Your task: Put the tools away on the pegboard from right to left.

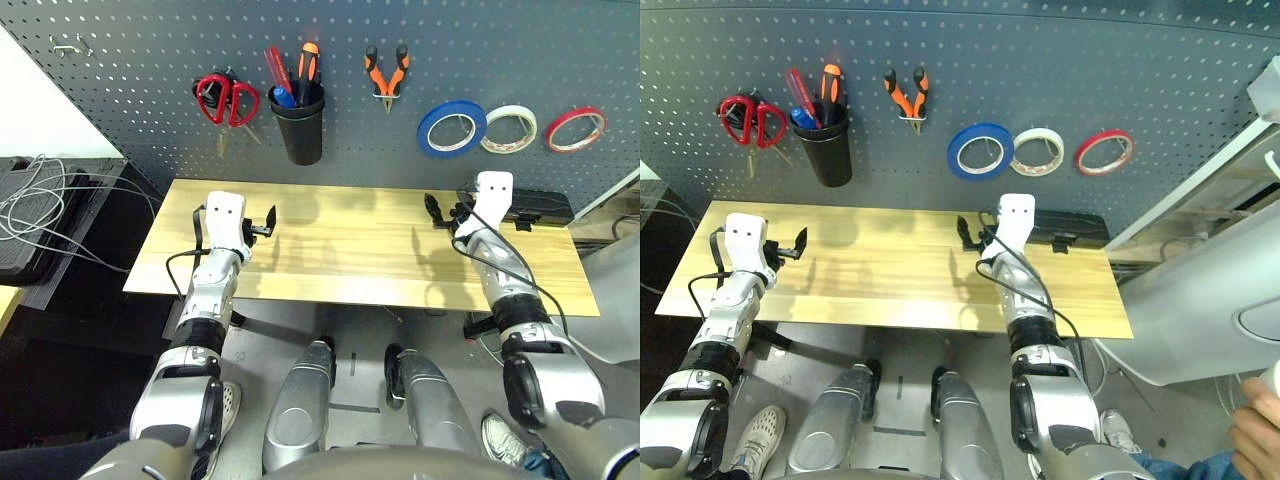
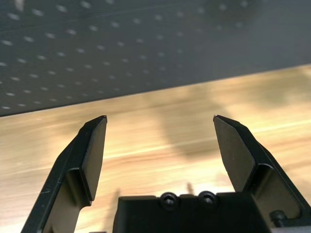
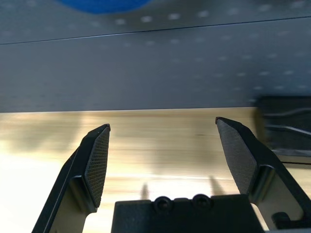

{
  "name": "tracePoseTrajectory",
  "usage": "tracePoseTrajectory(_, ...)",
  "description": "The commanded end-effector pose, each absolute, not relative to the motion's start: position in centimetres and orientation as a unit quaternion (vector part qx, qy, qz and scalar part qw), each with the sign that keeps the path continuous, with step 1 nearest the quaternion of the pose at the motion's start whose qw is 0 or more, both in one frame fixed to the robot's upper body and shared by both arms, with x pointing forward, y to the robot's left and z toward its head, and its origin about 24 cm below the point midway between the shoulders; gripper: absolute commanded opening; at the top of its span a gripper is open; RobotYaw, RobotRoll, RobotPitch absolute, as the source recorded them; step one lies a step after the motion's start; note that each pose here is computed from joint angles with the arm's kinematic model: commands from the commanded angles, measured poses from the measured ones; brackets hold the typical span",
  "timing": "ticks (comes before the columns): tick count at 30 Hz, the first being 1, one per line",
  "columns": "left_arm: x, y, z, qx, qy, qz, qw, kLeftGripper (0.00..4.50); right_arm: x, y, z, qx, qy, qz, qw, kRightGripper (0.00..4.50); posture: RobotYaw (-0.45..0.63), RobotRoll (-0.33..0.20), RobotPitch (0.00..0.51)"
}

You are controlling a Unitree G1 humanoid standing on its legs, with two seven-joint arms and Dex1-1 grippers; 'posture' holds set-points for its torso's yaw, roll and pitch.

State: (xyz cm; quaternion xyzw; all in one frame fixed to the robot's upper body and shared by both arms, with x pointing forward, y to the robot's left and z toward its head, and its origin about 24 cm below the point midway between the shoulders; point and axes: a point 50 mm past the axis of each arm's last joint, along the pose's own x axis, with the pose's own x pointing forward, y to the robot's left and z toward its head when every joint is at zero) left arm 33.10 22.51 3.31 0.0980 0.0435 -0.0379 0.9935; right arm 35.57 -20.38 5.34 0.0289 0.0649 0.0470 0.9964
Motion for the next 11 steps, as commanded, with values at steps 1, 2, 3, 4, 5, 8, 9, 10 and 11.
tracePoseTrajectory(1, 32.9, 21.7, 2.1, 0.099, 0.072, -0.060, 0.991, 4.47, 35.1, -22.0, 4.7, 0.021, 0.077, 0.019, 0.997, 4.50, 0.02, 0.000, 0.201)
tracePoseTrajectory(2, 33.0, 21.4, 2.1, 0.100, 0.072, -0.066, 0.990, 4.47, 35.1, -22.3, 4.7, 0.020, 0.077, 0.014, 0.997, 4.50, 0.02, 0.000, 0.202)
tracePoseTrajectory(3, 33.0, 21.2, 2.1, 0.100, 0.072, -0.071, 0.990, 4.47, 35.0, -22.6, 4.7, 0.019, 0.076, 0.011, 0.997, 4.50, 0.02, 0.000, 0.203)
tracePoseTrajectory(4, 33.1, 21.0, 2.1, 0.100, 0.071, -0.074, 0.990, 4.47, 35.0, -22.8, 4.7, 0.018, 0.076, 0.009, 0.997, 4.50, 0.02, 0.000, 0.203)
tracePoseTrajectory(5, 33.1, 20.8, 2.1, 0.101, 0.071, -0.076, 0.989, 4.47, 35.0, -23.0, 4.7, 0.018, 0.077, 0.006, 0.997, 4.50, 0.02, 0.000, 0.204)
tracePoseTrajectory(8, 33.3, 20.5, 2.3, 0.102, 0.067, -0.086, 0.989, 4.47, 34.8, -23.4, 4.5, 0.016, 0.079, 0.002, 0.997, 4.50, 0.01, 0.000, 0.205)
tracePoseTrajectory(9, 33.4, 20.4, 2.4, 0.102, 0.067, -0.088, 0.989, 4.47, 34.7, -23.5, 4.5, 0.015, 0.079, 0.001, 0.997, 4.50, 0.01, 0.000, 0.206)
tracePoseTrajectory(10, 33.4, 20.4, 2.4, 0.104, 0.068, -0.091, 0.988, 4.47, 34.7, -23.5, 4.5, 0.015, 0.079, 0.000, 0.997, 4.50, 0.01, 0.000, 0.206)
tracePoseTrajectory(11, 33.4, 20.4, 2.5, 0.105, 0.068, -0.093, 0.988, 4.47, 34.7, -23.5, 4.5, 0.015, 0.078, -0.001, 0.997, 4.50, 0.01, 0.000, 0.206)
